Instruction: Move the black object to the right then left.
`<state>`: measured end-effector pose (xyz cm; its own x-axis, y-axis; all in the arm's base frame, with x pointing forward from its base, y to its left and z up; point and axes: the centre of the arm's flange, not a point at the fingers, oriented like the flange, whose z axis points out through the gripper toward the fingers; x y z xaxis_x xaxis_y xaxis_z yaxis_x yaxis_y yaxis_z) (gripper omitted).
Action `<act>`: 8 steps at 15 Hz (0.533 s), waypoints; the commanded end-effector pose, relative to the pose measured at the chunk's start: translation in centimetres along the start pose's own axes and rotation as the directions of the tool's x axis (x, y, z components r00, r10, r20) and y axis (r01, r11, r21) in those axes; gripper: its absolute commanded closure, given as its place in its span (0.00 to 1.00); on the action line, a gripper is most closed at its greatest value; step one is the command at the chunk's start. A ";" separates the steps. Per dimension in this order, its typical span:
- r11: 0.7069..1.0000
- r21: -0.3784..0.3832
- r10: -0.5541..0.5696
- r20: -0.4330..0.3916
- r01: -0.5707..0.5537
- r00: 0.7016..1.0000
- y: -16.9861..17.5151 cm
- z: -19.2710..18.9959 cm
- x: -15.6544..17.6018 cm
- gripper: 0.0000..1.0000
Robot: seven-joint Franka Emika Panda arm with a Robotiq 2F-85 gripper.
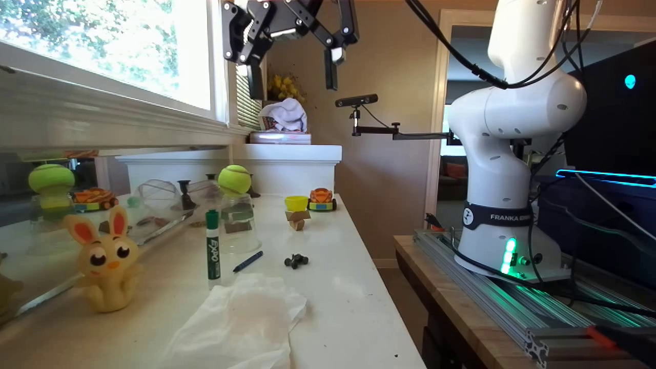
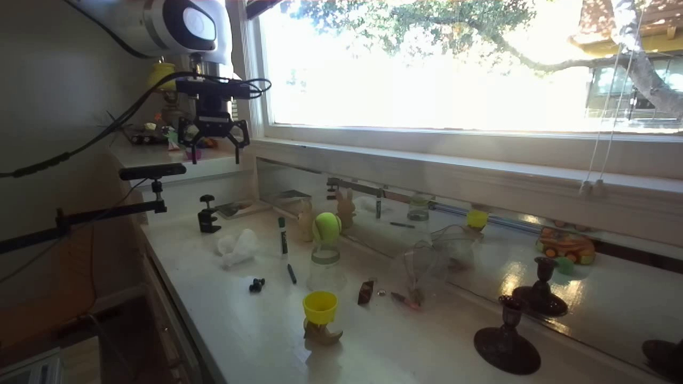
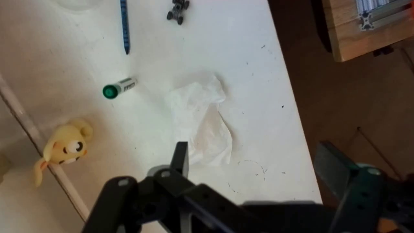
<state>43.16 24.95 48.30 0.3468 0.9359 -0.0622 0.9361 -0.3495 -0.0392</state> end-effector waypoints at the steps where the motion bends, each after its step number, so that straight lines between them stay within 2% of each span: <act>1: 0.984 -0.040 -0.174 -0.064 0.171 0.983 0.8 0.9 4.2 0.00; 5: 0.932 -0.108 -0.360 -0.146 0.347 0.922 1.4 1.3 9.9 0.00; 8: 0.872 -0.114 -0.490 -0.161 0.477 0.857 1.7 1.5 13.8 0.00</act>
<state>46.59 33.64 45.85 -0.0252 0.9961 0.0843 0.9977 0.0198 0.0644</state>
